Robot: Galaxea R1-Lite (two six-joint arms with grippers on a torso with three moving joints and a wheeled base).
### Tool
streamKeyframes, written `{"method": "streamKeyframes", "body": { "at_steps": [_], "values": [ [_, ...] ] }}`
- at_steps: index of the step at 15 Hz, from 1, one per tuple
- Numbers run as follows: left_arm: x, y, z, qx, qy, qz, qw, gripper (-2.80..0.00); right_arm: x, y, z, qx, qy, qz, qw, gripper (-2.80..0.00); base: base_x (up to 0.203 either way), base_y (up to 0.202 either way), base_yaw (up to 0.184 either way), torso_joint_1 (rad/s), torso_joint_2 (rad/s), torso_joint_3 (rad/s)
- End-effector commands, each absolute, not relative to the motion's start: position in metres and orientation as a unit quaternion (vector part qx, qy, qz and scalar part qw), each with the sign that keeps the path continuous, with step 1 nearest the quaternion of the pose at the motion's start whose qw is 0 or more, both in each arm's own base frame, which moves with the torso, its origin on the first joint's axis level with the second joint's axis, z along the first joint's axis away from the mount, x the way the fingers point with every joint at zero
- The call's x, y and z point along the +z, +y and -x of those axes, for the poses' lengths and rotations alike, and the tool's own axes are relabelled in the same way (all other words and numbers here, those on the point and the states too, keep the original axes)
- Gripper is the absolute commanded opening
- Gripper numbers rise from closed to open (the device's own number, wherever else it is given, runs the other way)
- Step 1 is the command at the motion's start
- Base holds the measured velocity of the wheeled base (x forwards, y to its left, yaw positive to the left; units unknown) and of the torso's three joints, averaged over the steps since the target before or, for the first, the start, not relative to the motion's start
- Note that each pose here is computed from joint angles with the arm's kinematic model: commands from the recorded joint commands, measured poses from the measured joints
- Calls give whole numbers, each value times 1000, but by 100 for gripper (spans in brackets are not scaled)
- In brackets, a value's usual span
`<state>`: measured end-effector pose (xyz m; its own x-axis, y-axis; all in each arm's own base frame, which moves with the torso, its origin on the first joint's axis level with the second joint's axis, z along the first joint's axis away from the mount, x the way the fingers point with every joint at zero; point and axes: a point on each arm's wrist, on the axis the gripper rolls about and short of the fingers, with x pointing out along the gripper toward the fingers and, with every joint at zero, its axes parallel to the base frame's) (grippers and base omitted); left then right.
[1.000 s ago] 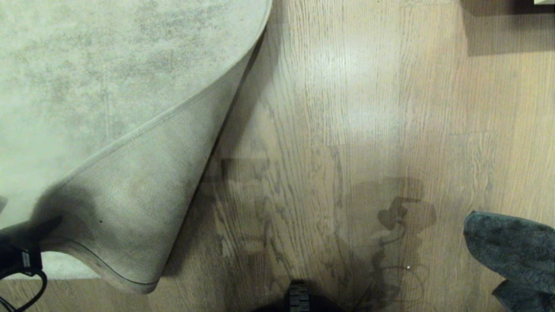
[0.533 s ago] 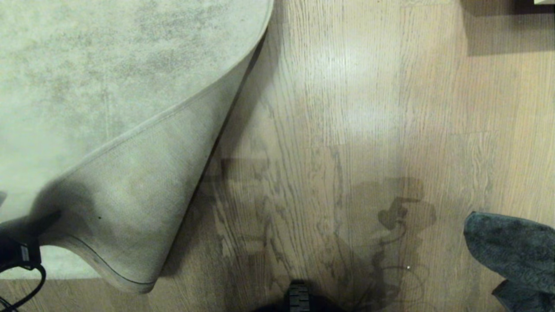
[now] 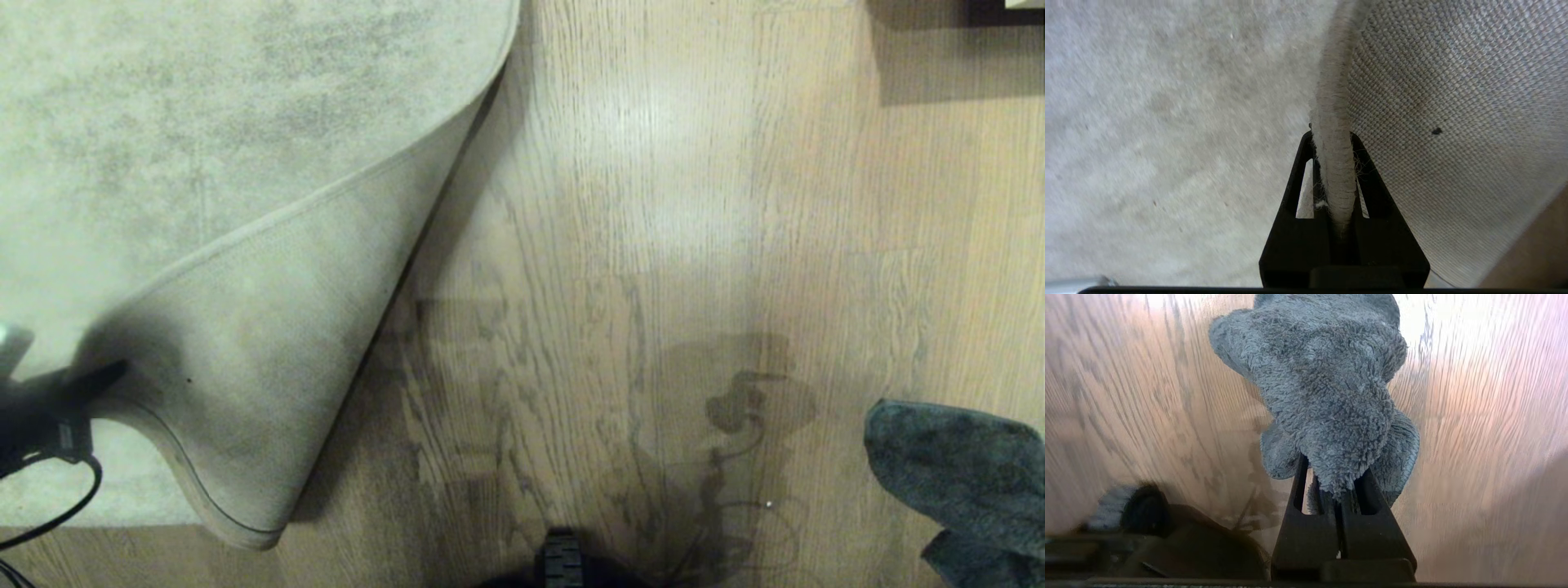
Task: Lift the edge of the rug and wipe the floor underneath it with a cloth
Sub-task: Lift up the carpet, then wipe the floor under the carpet with a rag
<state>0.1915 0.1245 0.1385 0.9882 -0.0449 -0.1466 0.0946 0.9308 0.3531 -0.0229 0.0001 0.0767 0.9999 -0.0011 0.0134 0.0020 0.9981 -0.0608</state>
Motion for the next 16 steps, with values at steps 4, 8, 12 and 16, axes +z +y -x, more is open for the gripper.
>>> {"method": "streamKeyframes", "body": {
  "at_steps": [4, 8, 12, 16],
  "values": [
    [103, 132, -203, -39, 71, -181, 980, -280, 91, 1, 24, 19, -10, 40, 999, -280, 0, 0, 0, 0, 0, 0],
    [94, 128, -198, -39, 76, -177, 980, -280, 132, 2, 2, 70, 36, 39, 996, -280, 0, 0, 0, 0, 0, 0],
    [94, 128, -197, -39, 77, -178, 980, -280, 176, 10, -59, 134, 71, 40, 988, -280, 0, 0, 0, 0, 0, 0],
    [95, 127, -196, -39, 76, -179, 980, -280, 194, 49, -134, 253, 91, 51, 962, -280, 0, 0, 0, 0, 0, 0]
  ]
}}
